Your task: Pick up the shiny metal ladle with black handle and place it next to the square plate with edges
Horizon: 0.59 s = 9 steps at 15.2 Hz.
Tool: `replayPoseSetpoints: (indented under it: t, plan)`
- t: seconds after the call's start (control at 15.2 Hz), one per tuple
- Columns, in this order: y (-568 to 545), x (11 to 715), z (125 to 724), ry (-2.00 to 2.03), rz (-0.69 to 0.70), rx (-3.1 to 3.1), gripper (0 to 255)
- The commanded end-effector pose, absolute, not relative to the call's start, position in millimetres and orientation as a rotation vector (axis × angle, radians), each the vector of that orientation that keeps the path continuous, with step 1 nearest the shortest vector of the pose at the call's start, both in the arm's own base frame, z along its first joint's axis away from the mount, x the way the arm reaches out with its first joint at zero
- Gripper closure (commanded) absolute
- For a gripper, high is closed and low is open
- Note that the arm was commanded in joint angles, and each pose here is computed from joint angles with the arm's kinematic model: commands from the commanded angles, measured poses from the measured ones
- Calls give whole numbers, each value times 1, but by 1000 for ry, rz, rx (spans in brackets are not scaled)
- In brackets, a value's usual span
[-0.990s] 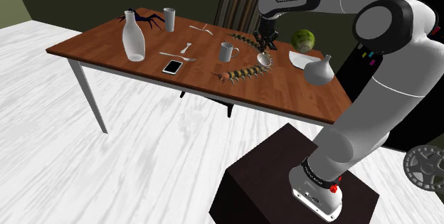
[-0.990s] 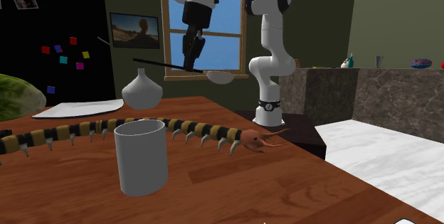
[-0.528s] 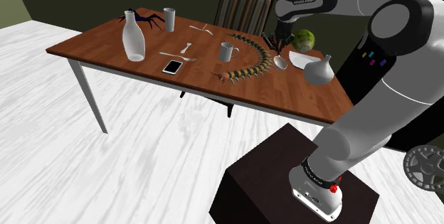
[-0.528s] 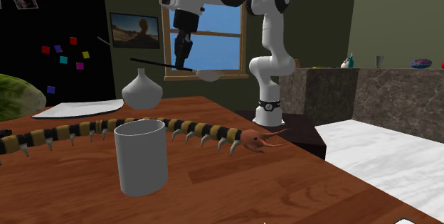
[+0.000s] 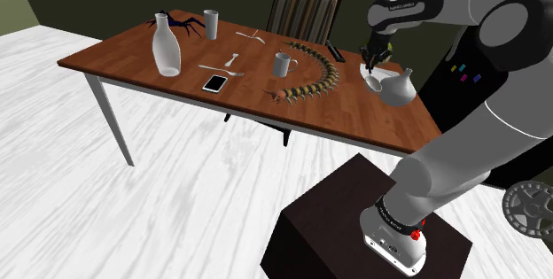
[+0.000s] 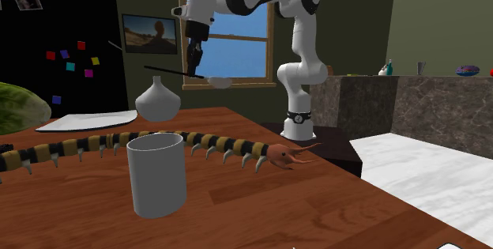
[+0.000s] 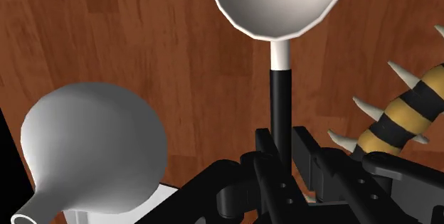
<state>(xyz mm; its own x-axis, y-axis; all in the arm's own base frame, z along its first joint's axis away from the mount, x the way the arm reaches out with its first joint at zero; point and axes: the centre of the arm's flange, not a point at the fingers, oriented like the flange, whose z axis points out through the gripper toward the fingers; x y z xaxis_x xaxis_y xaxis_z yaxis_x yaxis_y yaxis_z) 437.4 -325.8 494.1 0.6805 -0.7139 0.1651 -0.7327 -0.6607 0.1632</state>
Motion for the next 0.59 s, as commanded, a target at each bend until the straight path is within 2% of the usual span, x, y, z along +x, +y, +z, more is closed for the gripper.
replayPoseSetpoints:
  t: [0.0,0.53]
  plan:
    - [-348,421,493,-1167,128,2678,255]
    - [-425,348,494,-1167,128,2678,255]
